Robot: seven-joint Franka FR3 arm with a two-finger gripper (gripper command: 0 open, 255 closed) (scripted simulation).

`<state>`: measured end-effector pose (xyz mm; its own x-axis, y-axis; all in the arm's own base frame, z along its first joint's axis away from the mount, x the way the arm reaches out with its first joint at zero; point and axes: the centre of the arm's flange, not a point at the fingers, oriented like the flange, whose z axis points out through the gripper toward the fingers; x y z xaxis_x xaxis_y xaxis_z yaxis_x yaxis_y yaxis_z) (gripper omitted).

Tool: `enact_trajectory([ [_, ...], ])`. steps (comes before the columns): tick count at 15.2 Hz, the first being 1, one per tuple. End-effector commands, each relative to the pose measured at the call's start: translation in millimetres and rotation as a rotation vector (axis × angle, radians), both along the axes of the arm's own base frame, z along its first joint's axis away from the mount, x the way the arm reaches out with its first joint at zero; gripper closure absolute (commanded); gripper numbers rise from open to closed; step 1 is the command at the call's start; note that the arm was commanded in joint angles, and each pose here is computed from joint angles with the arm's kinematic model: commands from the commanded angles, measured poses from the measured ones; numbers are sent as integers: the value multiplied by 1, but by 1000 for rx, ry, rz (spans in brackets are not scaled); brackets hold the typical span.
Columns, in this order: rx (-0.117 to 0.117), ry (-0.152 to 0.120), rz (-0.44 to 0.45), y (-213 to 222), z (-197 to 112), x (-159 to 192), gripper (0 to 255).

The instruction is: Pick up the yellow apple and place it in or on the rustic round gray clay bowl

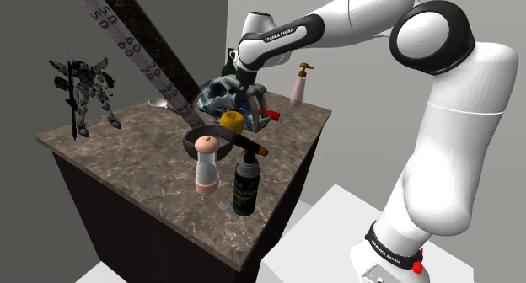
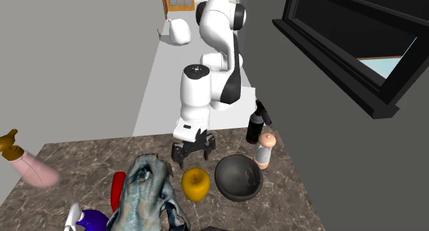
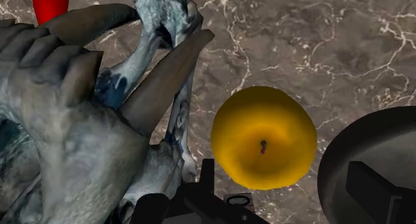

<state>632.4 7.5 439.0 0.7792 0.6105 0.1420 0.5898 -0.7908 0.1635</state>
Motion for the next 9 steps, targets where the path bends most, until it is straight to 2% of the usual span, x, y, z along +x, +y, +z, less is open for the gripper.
enact_trajectory([
  [1,-1,-4,17,4,-8,8,0],
  [7,-1,-4,17,3,-42,15,0],
  [9,-1,-4,17,3,-42,15,0],
])
